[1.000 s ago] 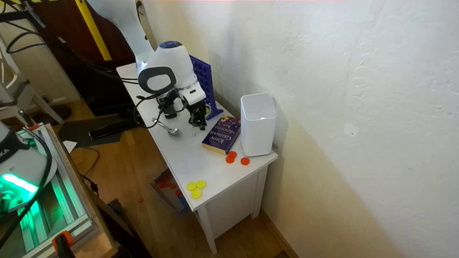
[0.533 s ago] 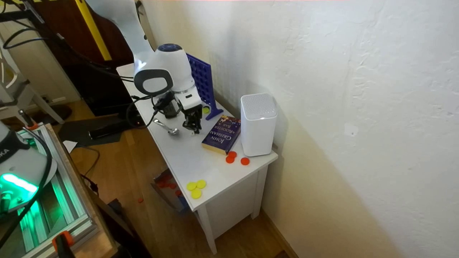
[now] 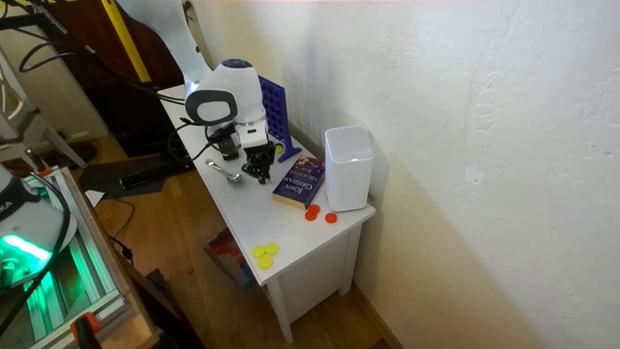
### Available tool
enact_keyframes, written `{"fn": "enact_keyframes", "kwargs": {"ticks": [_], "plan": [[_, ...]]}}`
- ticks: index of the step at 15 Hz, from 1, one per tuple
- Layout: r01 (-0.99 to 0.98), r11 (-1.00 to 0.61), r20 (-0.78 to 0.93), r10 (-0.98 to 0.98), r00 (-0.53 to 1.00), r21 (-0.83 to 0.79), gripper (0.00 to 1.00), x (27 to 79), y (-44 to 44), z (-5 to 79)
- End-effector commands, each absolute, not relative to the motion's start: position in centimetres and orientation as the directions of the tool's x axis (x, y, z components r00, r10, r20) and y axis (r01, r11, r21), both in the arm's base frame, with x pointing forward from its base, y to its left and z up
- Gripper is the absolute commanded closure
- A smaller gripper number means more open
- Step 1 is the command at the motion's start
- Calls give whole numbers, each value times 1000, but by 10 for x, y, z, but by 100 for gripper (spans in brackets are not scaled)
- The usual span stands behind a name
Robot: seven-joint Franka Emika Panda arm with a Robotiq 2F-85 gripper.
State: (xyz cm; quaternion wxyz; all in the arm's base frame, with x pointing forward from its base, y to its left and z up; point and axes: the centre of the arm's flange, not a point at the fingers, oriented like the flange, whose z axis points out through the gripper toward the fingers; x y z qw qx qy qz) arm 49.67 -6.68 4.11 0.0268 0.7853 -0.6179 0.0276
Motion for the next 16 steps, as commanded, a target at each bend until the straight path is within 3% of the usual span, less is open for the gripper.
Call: {"fn": "enact_keyframes", "kwargs": {"ticks": [1, 8, 16], "plan": [[-999, -44, 41, -998, 46, 32, 95, 511, -65, 43], [-975, 221, 32, -975, -220, 34, 95, 521, -84, 42], [-943, 322, 11, -947, -322, 81, 95, 531, -88, 31]]}}
